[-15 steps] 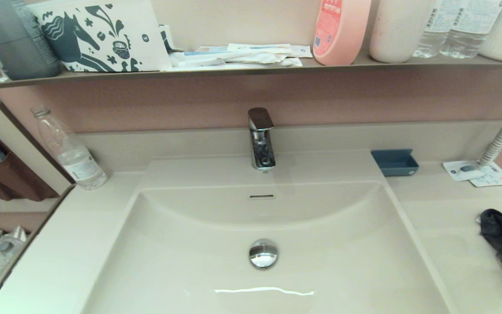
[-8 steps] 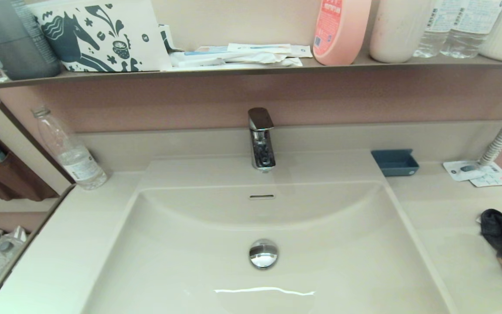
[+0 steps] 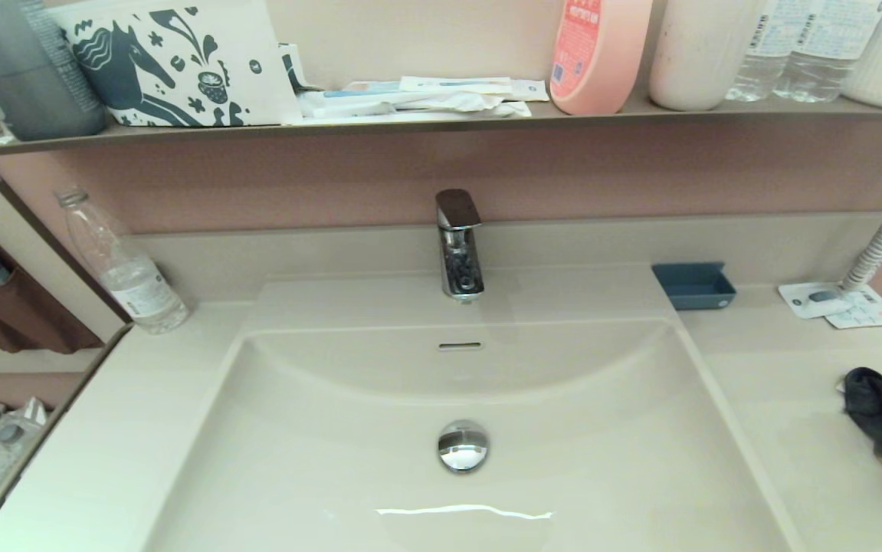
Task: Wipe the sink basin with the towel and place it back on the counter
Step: Pick up the cloth
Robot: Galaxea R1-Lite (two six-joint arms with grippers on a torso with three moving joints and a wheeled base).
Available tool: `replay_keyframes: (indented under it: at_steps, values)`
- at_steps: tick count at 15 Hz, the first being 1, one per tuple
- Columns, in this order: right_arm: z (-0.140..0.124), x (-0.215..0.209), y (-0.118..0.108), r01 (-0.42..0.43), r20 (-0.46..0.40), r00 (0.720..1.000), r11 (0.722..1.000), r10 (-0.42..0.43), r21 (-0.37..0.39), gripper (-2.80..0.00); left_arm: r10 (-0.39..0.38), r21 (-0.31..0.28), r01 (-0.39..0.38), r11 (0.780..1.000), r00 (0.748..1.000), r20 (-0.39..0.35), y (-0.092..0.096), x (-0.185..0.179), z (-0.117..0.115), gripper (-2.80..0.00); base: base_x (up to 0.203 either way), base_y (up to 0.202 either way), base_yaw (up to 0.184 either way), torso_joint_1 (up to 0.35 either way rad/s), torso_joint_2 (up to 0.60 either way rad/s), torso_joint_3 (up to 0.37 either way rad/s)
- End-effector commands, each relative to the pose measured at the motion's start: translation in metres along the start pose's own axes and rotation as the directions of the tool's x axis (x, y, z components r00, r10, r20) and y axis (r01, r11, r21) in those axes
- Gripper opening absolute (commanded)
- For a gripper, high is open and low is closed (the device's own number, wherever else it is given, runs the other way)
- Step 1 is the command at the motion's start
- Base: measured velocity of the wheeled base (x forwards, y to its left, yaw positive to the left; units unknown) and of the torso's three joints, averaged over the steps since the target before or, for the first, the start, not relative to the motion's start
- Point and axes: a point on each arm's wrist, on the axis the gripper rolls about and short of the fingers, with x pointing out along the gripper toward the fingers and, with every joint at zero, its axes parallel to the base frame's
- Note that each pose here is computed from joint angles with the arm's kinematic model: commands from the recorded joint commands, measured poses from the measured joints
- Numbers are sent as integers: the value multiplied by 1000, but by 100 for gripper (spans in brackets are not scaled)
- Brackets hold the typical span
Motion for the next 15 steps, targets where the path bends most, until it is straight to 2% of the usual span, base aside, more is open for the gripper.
replay_keyframes:
  at_steps: [1,4,10,12,15]
  values:
    - [-1,-1,-1,3,1,1000,1000,-3,-1,-280,0,-1,0,1000,1000,0,0,0,0,-280,0,0,0,0,0,0]
    - [-3,-7,-5,16,14,1000,1000,-16,6,-280,0,0,0,1000,1000,-1,0,0,0,-280,0,0,0,0,0,0]
    - [-8,-52,-10,41,120,992,999,-44,31,-280,0,-1,0,1000,1000,1,0,0,0,-280,0,0,0,0,0,0]
    - [-10,-84,-8,-46,196,980,997,31,69,-280,0,-1,0,1000,1000,-1,0,0,0,-280,0,0,0,0,0,0]
    - [-17,-130,-3,-145,260,959,983,112,110,-280,0,0,0,1000,1000,-1,0,0,0,-280,0,0,0,0,0,0]
